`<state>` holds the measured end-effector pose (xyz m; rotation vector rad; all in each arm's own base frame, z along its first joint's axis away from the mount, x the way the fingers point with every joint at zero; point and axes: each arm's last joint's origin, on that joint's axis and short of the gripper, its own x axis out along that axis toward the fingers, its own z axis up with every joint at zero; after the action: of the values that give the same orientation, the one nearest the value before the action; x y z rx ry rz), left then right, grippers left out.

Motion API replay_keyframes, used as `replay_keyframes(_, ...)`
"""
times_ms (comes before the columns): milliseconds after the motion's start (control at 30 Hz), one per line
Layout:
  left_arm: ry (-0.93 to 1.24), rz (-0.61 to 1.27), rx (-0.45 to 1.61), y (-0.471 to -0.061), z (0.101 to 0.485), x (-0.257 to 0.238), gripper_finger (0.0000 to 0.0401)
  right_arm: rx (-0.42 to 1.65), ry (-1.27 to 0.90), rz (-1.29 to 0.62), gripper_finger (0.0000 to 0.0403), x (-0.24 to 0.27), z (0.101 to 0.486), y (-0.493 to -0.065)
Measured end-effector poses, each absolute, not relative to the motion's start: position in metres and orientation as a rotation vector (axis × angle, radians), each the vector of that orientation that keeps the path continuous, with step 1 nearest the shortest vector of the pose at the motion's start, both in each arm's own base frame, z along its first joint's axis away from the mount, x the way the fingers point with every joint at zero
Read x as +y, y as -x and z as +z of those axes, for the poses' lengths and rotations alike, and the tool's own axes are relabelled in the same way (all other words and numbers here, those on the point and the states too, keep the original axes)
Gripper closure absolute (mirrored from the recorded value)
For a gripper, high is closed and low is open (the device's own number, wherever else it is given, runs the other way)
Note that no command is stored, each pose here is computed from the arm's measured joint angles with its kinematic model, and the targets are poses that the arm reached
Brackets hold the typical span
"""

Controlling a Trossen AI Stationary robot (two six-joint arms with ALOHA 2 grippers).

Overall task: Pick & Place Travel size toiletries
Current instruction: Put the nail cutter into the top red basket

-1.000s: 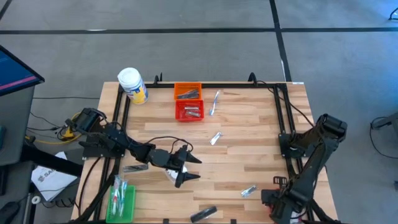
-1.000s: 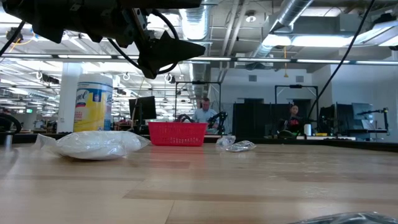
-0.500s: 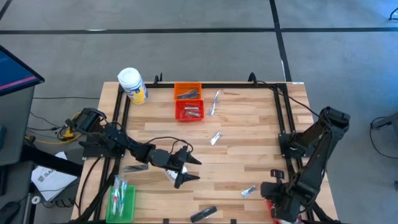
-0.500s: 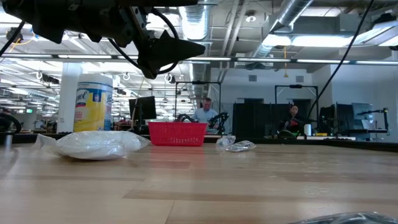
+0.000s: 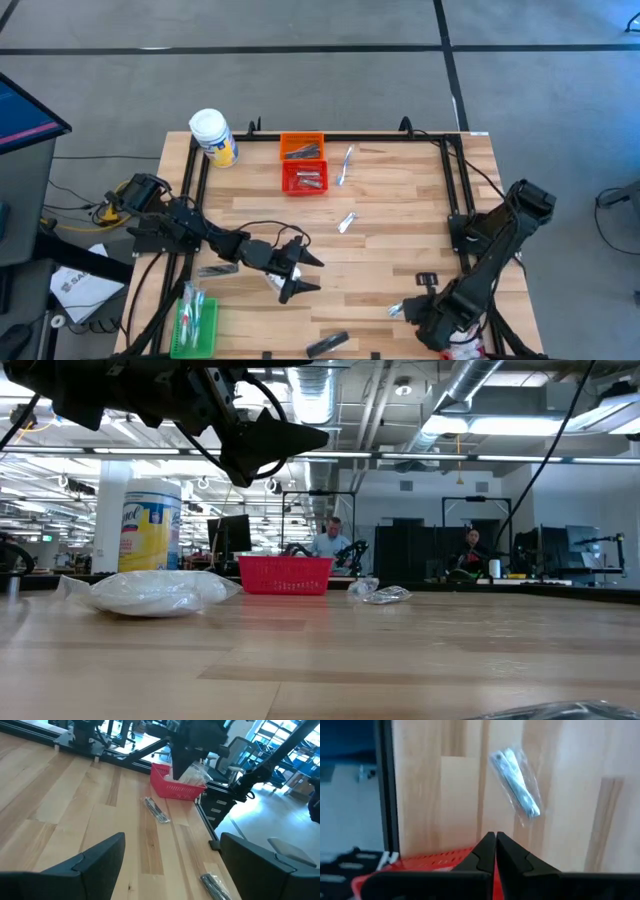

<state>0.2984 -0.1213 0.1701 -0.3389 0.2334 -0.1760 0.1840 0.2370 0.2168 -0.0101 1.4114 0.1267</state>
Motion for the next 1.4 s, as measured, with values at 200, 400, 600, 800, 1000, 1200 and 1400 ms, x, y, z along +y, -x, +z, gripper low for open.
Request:
replay_keyframes(200,0.347,-0.176,0.235,-0.298,0.170,-0.122,0.0082,1.333,0.111,0.275,0.0395,0.235,0.218,-0.199)
replay_keyframes(400,0.363,-0.177,0.243,-0.298,0.170,-0.123,0.0082,1.332,0.098,0.249,0.0392,0.229,0.216,-0.204)
replay_keyframes(600,0.363,-0.182,0.246,-0.297,0.169,-0.125,0.0082,1.360,0.064,0.178,0.0348,0.223,0.207,-0.203)
replay_keyframes(800,0.366,-0.181,0.247,-0.297,0.169,-0.125,0.0082,1.373,0.109,0.176,0.0294,0.223,0.199,-0.195)
replay_keyframes(1000,0.366,-0.181,0.247,-0.297,0.169,-0.125,0.0082,1.356,0.120,0.143,0.0232,0.220,0.192,-0.194)
replay_keyframes(1200,0.366,-0.181,0.246,-0.297,0.169,-0.125,0.0082,1.355,0.118,0.143,0.0178,0.219,0.186,-0.192)
replay_keyframes(1400,0.366,-0.180,0.246,-0.297,0.169,-0.124,0.0082,1.327,0.102,0.153,0.0164,0.221,0.187,-0.195)
